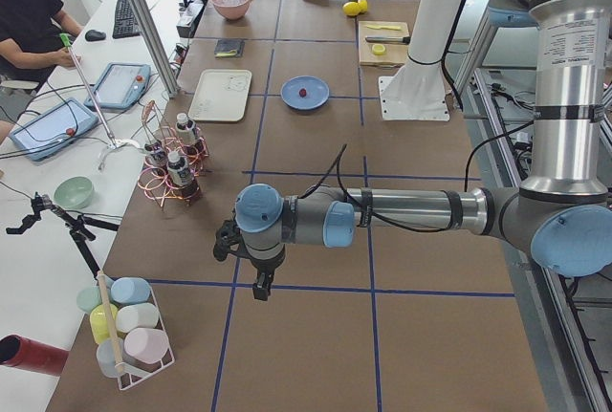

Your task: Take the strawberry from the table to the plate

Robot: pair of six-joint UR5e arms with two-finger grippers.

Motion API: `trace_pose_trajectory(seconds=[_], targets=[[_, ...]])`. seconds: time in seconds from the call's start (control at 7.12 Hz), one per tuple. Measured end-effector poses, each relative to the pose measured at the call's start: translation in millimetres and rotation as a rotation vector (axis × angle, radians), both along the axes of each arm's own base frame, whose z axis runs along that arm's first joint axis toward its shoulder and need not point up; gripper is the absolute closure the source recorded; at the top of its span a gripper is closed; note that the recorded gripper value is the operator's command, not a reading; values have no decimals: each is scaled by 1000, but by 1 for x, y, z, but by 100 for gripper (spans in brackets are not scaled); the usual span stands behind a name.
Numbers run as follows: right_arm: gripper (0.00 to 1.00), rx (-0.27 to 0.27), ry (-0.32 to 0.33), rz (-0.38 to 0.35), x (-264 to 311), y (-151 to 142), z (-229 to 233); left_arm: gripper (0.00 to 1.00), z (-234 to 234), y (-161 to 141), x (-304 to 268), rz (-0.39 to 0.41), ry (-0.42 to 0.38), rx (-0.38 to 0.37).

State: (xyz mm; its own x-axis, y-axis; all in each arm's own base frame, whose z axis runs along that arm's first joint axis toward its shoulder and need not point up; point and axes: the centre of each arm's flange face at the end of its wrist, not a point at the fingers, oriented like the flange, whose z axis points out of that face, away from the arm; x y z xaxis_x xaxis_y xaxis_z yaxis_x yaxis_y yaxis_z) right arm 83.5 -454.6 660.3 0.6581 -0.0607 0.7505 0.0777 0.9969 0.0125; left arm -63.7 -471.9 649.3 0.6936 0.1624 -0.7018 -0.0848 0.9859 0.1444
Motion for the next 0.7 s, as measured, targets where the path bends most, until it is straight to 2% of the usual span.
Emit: trace_pose_trajectory(seconds=[0.7], targets=[[0, 13, -21, 3, -1, -5, -7, 0, -2, -2, 0, -2, 3, 2]])
